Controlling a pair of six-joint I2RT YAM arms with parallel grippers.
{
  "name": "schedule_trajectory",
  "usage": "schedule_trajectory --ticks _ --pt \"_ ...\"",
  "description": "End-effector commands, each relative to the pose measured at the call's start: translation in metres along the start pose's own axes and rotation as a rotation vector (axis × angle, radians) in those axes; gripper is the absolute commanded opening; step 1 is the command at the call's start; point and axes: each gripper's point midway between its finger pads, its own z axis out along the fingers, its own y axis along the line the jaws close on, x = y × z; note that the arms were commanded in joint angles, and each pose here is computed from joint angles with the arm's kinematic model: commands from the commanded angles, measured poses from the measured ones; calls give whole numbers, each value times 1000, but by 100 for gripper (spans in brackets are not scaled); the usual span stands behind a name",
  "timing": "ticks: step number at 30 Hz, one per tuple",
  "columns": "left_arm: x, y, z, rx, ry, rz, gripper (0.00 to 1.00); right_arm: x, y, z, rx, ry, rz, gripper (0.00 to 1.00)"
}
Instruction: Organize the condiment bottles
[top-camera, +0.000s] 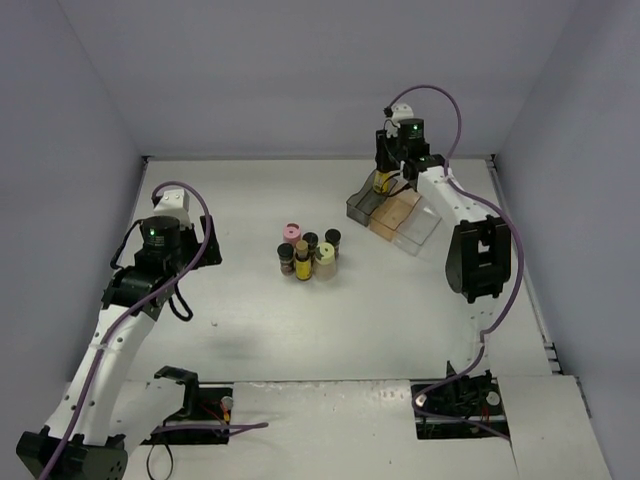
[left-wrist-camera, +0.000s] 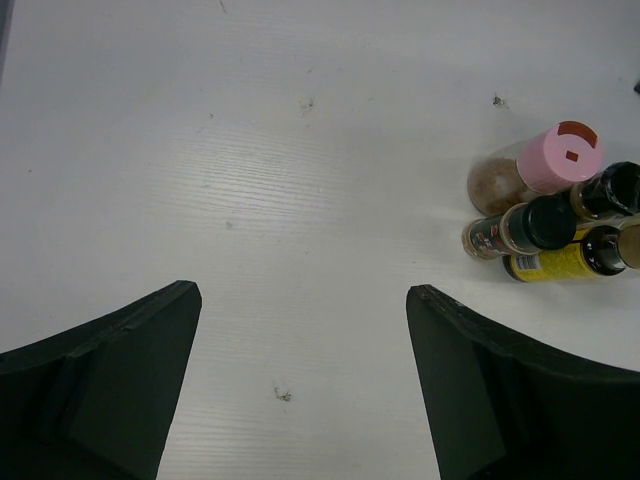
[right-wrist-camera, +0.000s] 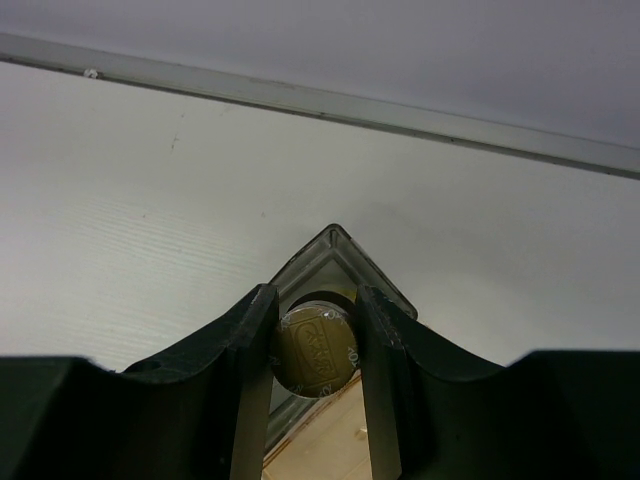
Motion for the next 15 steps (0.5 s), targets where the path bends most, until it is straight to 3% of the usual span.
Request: schedule_trajectory --ticks 1,10,13,15 --pt "-10 -5 1 18 -33 -11 86 -46 0 1 -25 -175 3 2" --pt "-10 -5 1 20 -32 -11 86 -30 -3 13 -51 -173 30 5" --pt "-10 -6 1 23 -32 -11 86 -26 -2 14 -57 -168 29 14" --pt "-10 -6 1 23 -32 -11 86 -25 -1 13 -59 -168 25 32"
